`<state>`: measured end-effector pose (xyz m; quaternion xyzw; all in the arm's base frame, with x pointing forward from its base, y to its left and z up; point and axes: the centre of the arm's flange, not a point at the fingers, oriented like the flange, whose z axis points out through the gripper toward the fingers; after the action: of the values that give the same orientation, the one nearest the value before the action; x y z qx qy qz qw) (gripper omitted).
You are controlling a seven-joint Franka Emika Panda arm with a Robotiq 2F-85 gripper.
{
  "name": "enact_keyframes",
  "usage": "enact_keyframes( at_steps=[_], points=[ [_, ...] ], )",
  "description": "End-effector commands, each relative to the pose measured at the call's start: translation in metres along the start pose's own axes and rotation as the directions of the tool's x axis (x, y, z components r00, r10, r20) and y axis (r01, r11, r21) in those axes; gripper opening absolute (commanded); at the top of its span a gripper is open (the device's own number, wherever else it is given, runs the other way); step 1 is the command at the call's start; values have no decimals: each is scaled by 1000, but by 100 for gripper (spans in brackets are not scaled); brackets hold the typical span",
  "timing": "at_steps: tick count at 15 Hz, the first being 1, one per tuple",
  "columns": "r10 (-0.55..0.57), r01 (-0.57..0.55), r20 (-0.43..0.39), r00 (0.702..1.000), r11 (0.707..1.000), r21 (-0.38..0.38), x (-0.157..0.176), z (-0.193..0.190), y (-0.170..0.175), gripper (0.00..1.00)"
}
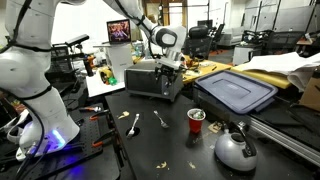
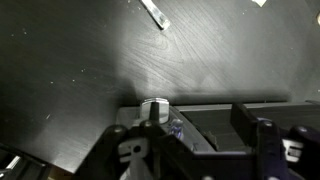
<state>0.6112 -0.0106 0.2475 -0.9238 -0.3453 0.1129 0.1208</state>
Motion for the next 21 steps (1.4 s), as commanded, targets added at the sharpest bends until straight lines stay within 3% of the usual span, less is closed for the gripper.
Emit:
enact_keyframes(
  at_steps=[1, 7, 15, 21],
  points=[
    [-21, 21, -10, 1000, 999, -29, 1, -2, 1, 42],
    [-15, 14, -25, 1000, 998, -67, 0, -8, 8, 1],
    [10, -13, -37, 999, 997, -74, -2, -12, 11, 4],
    [52, -62, -77, 996, 988, -140, -8, -20, 6, 4]
  ],
)
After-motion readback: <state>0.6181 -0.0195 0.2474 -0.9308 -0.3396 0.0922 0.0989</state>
